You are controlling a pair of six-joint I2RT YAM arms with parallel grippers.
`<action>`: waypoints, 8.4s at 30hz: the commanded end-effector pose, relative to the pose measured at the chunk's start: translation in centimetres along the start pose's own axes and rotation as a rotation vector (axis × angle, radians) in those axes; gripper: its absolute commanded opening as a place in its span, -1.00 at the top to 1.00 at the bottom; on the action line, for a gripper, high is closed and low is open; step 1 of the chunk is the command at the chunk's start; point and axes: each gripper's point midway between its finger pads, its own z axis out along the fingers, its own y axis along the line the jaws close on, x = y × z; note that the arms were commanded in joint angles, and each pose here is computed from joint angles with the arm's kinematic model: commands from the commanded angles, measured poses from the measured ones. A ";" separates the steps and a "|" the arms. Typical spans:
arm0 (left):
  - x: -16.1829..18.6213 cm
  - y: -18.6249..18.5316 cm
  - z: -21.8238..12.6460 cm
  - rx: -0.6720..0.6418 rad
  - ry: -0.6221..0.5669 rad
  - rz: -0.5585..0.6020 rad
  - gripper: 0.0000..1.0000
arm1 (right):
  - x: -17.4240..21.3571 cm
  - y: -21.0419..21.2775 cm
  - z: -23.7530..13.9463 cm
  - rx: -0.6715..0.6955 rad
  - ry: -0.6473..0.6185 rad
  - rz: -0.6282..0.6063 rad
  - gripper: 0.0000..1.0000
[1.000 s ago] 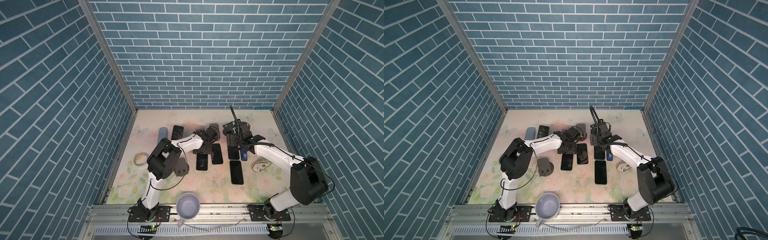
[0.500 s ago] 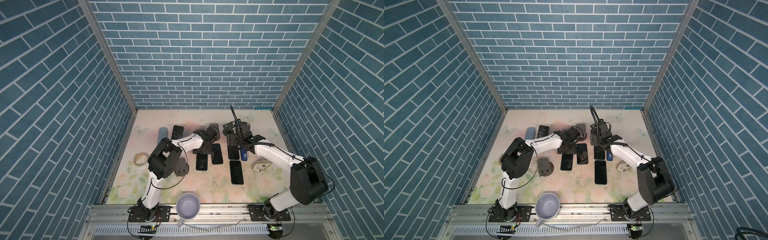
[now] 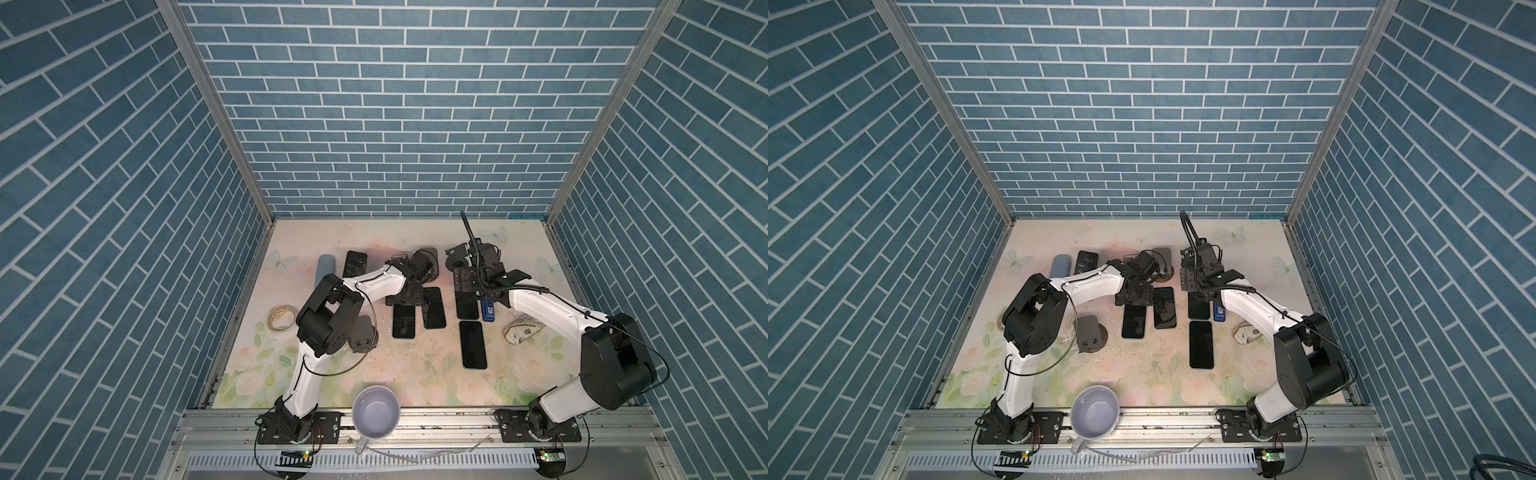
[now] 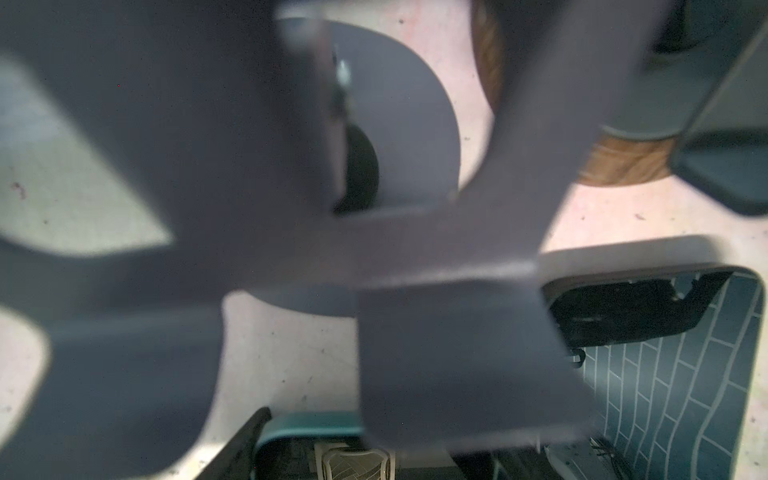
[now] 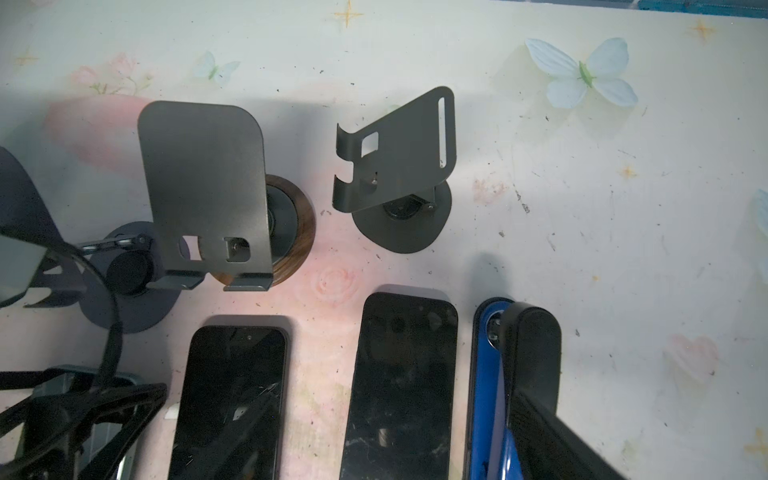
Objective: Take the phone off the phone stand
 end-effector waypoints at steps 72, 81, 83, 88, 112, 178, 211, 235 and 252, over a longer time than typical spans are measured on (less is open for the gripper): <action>2.8 11.2 -15.4 -0.104 -0.341 -0.180 -0.99 | -3.0 3.9 -0.6 -0.157 0.046 0.107 -0.77; 5.7 12.5 -14.3 -0.077 -0.300 -0.252 -0.99 | -2.9 4.0 -0.3 -0.157 0.051 0.104 -0.76; 6.2 12.3 -13.8 -0.067 -0.274 -0.255 -0.99 | -2.8 4.1 -0.2 -0.157 0.054 0.103 -0.77; 7.5 12.2 -11.9 -0.058 -0.228 -0.269 -0.99 | -2.8 4.2 0.1 -0.162 0.058 0.105 -0.76; 8.7 12.8 -8.7 -0.073 -0.189 -0.295 -0.08 | -2.4 4.1 0.2 -0.159 0.067 0.106 -0.76; -5.0 8.1 -5.3 0.006 -0.238 0.065 -0.78 | -1.2 2.1 0.0 -0.060 0.087 0.058 -0.76; -6.5 10.2 -13.2 0.010 -0.465 0.078 -0.99 | -1.1 2.0 -0.7 -0.067 0.072 0.065 -0.76; -8.8 15.6 -10.8 0.061 -0.498 0.057 -0.99 | -1.8 2.5 0.5 -0.059 0.097 0.053 -0.76; -9.0 16.5 -7.7 0.034 -0.438 0.032 -0.87 | -1.8 2.5 0.9 -0.052 0.106 0.052 -0.76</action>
